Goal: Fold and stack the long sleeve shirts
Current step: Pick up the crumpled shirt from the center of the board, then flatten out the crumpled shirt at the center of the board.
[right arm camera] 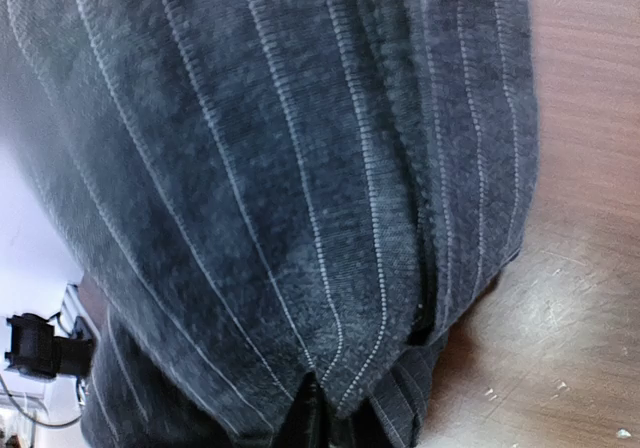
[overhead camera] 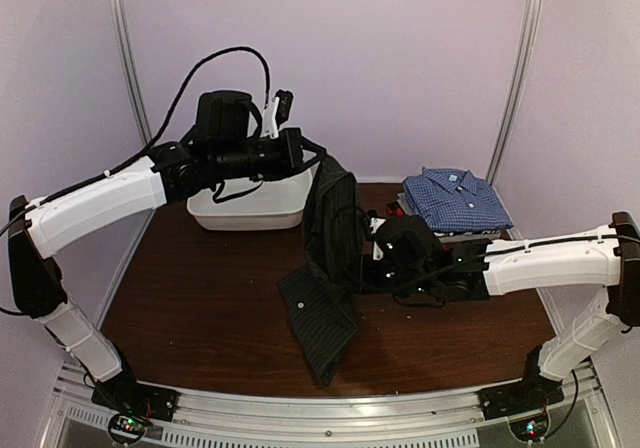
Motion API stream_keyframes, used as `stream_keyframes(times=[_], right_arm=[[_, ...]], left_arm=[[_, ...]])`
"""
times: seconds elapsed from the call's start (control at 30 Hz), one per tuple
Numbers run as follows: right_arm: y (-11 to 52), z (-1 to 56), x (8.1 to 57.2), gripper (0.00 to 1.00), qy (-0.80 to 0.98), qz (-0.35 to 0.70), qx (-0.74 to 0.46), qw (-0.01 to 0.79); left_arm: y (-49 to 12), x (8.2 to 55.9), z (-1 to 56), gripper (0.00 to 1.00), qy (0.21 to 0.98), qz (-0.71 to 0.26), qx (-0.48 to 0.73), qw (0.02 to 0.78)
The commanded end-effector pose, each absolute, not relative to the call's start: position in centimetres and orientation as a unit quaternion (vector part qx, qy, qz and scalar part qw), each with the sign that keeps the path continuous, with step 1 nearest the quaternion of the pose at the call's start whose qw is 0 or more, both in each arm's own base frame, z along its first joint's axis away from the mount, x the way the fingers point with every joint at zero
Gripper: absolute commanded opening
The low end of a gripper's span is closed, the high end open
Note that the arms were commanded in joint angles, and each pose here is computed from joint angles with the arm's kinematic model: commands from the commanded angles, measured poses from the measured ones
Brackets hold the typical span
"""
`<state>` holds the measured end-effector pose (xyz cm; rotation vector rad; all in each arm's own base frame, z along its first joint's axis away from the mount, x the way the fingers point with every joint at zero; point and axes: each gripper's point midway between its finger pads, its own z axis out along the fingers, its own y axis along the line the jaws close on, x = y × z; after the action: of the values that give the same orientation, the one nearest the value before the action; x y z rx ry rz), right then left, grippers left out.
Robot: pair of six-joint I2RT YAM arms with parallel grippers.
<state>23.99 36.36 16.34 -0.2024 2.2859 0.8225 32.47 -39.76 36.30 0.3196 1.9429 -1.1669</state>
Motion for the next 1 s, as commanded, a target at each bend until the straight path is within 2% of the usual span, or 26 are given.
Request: stream_keyframes(times=[0.0, 0.2, 0.37, 0.5, 0.77, 0.87, 0.97], right_arm=[[33.4, 20.8, 27.2, 0.0, 0.867, 0.282, -0.05, 0.408], [27.8, 28.1, 30.2, 0.0, 0.844, 0.167, -0.043, 0.508], [23.3, 36.4, 31.2, 0.0, 0.799, 0.077, -0.042, 0.594], [21.3, 44.1, 30.4, 0.0, 0.747, 0.071, -0.052, 0.659], [18.1, 57.2, 26.2, 0.0, 0.641, 0.139, -0.065, 0.752], [17.3, 60.6, 24.7, 0.0, 0.611, 0.169, -0.069, 0.77], [17.7, 62.4, 24.2, 0.0, 0.599, 0.184, -0.08, 0.775]], left_arm=[[-37.3, 31.4, 43.2, 0.0, 0.726, -0.462, 0.137, 0.491], [-34.4, 29.3, 47.0, 0.0, 0.703, -0.421, 0.184, 0.543], [-30.9, 26.0, 52.6, 0.0, 0.649, -0.395, 0.235, 0.606], [-29.1, 21.6, 56.9, 0.0, 0.585, -0.41, 0.298, 0.633], [-25.1, 13.3, 63.0, 0.0, 0.462, -0.459, 0.368, 0.664], [-23.4, 12.2, 64.6, 0.0, 0.443, -0.46, 0.353, 0.683], [-22.3, 13.6, 65.1, 0.0, 0.463, -0.447, 0.306, 0.702]])
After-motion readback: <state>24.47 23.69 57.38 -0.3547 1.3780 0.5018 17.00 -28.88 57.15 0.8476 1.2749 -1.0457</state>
